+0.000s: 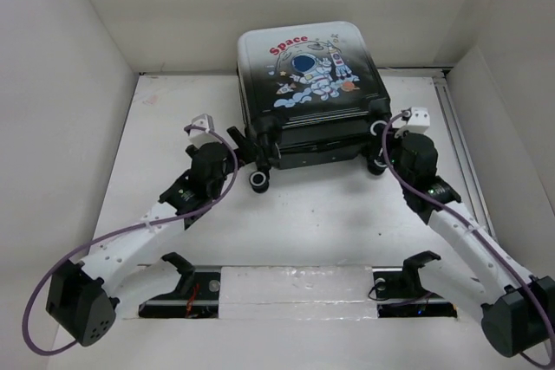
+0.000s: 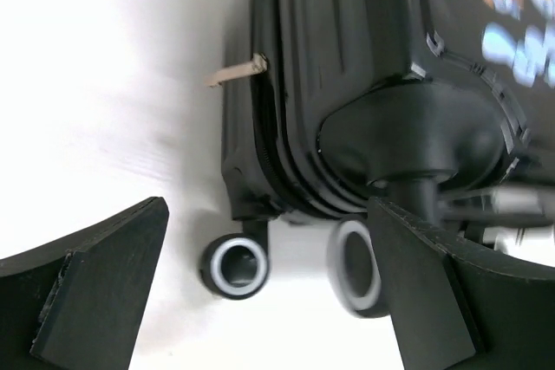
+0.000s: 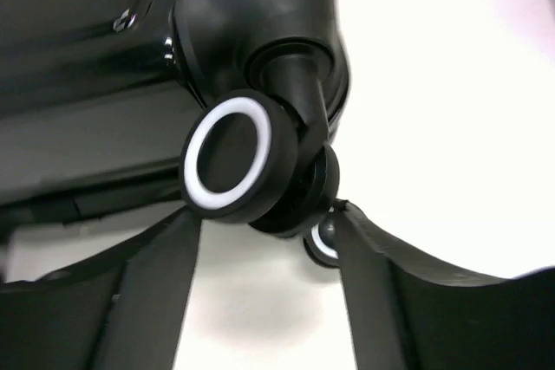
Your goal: Pack the luggage
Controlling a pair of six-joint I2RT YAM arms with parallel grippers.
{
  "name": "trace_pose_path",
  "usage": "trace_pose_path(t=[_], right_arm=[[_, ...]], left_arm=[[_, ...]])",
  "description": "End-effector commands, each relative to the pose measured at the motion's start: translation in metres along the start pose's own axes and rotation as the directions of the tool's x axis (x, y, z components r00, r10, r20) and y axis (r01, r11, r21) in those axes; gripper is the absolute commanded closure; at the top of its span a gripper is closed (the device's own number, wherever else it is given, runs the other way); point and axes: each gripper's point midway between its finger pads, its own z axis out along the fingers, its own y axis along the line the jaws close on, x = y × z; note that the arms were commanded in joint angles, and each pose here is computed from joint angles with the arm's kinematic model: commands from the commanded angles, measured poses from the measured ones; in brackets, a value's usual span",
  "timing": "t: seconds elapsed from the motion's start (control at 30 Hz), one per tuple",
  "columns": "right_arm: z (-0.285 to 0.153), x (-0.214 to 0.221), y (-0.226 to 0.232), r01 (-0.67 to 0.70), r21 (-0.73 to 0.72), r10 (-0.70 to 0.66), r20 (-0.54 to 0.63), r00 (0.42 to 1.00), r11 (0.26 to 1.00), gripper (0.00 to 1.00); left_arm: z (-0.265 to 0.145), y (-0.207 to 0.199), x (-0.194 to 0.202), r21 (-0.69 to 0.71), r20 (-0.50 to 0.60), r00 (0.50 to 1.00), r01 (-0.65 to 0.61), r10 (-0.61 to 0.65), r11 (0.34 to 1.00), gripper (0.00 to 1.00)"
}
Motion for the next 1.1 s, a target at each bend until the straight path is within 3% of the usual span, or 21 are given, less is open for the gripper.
trace_pose_path(t=[0.0,0.17,0.43,0.6,0.73,1.07], right_arm=[[0.007,-0.039,-0.022,0.000,0.053,-0.006,0.121,0.993,0.999,0.82],[0.018,-0.049,-0.008,0.013,-0.064,-0.006,0.112,0.994,0.998,0.79],[0.010,-0.048,0.010,0.035,-0.175,-0.013,0.122,0.992,0.984,0.78],[0.006,-0.037,0.020,0.052,-0.216,-0.028,0.113,0.993,0.975,0.81],[0.001,-0.037,0.030,0.059,-0.244,-0.030,0.118,0.993,0.968,0.82],[-0.004,-0.037,0.041,0.067,-0.282,-0.033,0.123,0.992,0.957,0.82]], left_arm=[[-0.004,-0.018,0.034,0.099,-0.105,0.989,-0.096,0.106,0.990,0.06],[-0.017,-0.065,0.059,0.223,-0.122,0.974,-0.162,0.192,0.961,0.04],[-0.036,-0.104,0.059,0.391,-0.170,0.975,-0.065,0.142,0.918,0.03],[-0.065,-0.124,0.038,0.446,-0.082,0.994,-0.025,0.069,0.895,0.02],[-0.062,-0.120,0.042,0.412,-0.111,0.994,0.024,0.024,0.911,0.01],[-0.027,-0.122,0.056,0.246,-0.142,0.981,-0.092,0.130,0.965,0.01]])
